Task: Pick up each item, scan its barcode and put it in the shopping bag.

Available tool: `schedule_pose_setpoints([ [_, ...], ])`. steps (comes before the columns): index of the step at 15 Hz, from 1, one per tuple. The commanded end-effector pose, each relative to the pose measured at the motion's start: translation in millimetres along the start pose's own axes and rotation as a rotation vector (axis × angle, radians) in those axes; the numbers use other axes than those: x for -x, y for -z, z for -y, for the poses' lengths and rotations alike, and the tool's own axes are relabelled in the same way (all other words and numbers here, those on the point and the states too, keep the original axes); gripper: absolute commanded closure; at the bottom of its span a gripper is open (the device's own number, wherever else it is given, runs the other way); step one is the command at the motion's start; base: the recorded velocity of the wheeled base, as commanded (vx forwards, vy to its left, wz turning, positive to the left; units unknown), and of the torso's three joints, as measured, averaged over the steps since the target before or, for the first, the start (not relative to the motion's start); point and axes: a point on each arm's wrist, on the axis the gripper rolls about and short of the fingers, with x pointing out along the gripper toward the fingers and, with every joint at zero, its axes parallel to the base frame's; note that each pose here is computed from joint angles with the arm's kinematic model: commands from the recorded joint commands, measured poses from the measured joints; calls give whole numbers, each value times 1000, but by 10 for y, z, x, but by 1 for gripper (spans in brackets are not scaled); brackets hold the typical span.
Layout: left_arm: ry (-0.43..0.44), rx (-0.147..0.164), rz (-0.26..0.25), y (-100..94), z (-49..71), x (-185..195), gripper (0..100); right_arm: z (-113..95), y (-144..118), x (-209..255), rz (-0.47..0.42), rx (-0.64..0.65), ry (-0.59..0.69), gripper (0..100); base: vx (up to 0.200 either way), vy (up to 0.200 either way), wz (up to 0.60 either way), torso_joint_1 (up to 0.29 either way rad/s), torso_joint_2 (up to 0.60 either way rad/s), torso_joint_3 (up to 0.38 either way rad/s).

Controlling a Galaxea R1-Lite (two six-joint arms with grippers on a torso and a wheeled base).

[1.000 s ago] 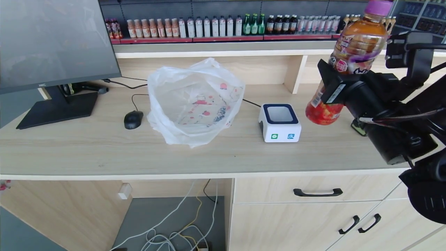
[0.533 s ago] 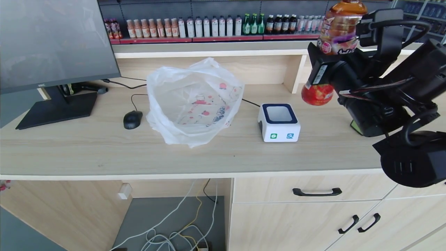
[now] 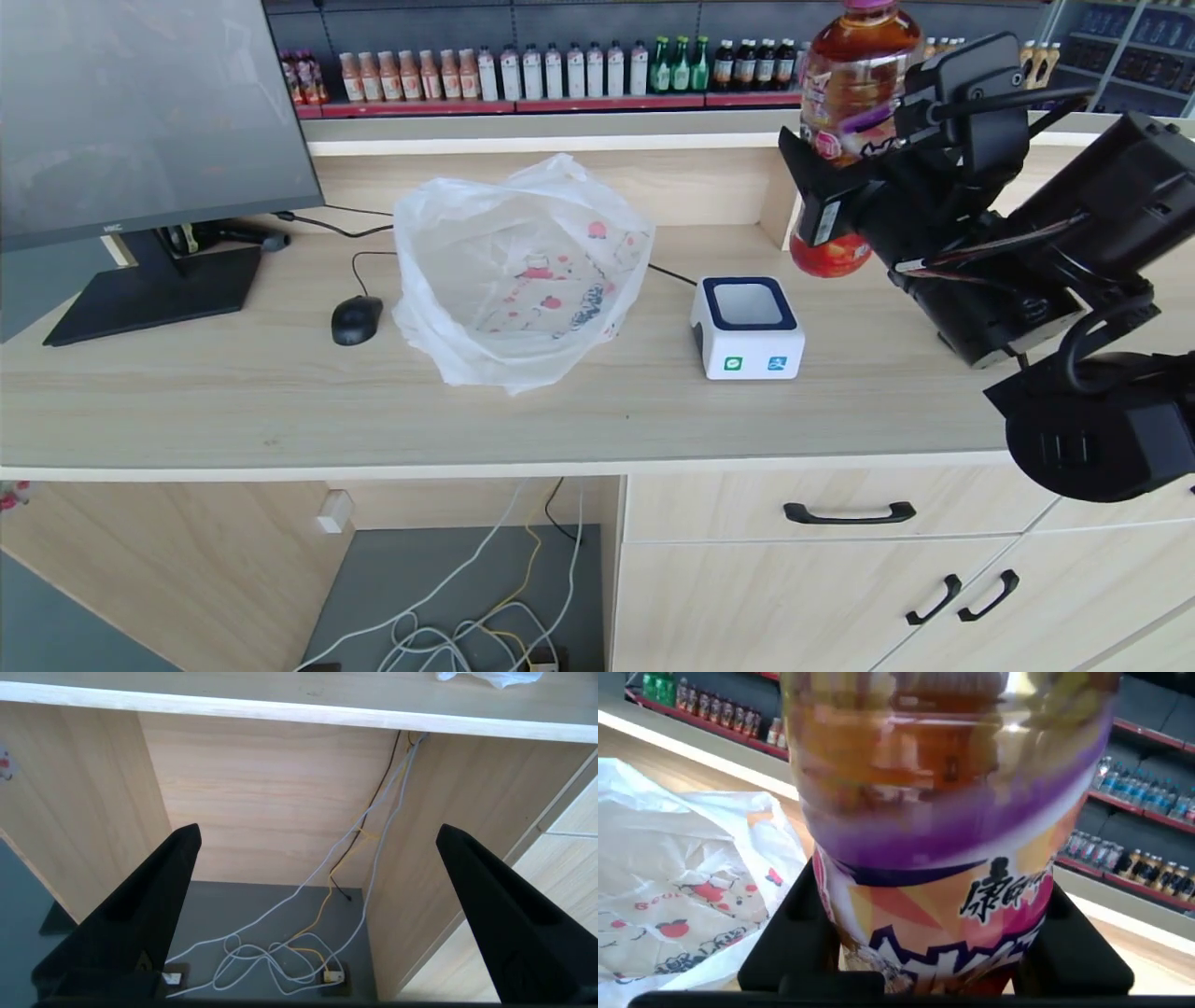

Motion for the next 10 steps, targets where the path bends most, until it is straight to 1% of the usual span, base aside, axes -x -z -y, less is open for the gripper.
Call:
schedule_pose_setpoints([
  [1, 2, 0, 0, 0, 0, 0, 0, -51, 27, -25, 36, 53, -81, 100, 0, 0, 0, 0, 0, 0],
  [3, 0, 0, 0, 0, 0, 0, 0, -78, 47, -47, 72, 104, -140, 100, 0, 0, 0, 0, 0, 0],
  [6, 0, 0, 0, 0, 0, 0, 0, -144, 139, -60, 95, 156, -210, 100, 0, 0, 0, 0, 0, 0],
  [8, 0, 0, 0, 0, 0, 0, 0, -148, 196, -69, 102, 190, -234, 100, 0, 0, 0, 0, 0, 0],
  [9, 0, 0, 0, 0, 0, 0, 0, -131, 225, -84, 120, 220, -250, 100, 0, 0, 0, 0, 0, 0],
  [10, 0, 0, 0, 0, 0, 0, 0, -134, 231, -85, 120, 221, -252, 100, 0, 0, 0, 0, 0, 0],
])
